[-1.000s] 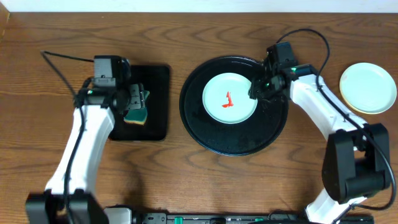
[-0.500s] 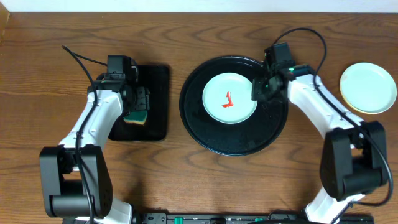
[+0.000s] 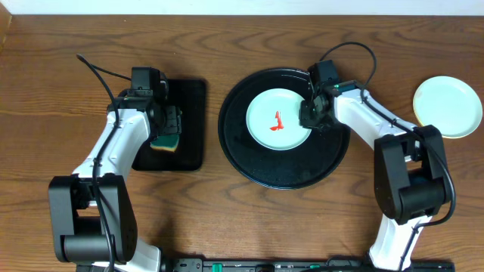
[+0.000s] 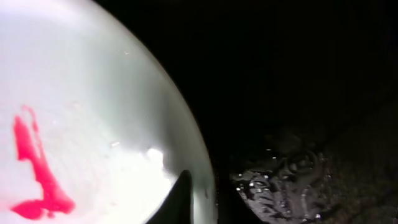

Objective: Clean dirty plates on tray and stack at the side

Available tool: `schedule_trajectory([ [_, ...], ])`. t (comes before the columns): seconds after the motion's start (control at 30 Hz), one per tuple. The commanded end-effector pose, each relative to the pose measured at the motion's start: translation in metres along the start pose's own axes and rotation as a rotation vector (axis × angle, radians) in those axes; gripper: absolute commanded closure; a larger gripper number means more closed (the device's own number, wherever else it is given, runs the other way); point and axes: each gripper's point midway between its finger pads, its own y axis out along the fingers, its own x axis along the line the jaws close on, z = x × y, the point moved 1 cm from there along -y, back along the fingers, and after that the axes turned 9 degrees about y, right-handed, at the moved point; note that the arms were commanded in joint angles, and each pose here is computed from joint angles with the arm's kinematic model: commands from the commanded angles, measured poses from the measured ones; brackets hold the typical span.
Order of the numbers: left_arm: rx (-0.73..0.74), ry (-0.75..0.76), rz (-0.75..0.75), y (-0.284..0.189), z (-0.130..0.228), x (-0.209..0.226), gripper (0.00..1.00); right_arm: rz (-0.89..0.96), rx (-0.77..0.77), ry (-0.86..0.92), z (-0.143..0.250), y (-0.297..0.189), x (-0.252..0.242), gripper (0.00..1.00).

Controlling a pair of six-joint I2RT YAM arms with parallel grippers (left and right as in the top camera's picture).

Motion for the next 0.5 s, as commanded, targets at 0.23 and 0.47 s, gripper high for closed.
schedule_trajectory([
  [0.23,0.02,-0.014,-0.012,0.006,0.006,0.002,0.38,0.06,0.045,0.011,0.012,0.021,-0.012,0.99],
  [0.47,0.02,-0.014,-0.012,0.022,0.02,0.0,0.39,0.06,0.044,0.011,0.012,0.021,-0.012,0.99],
])
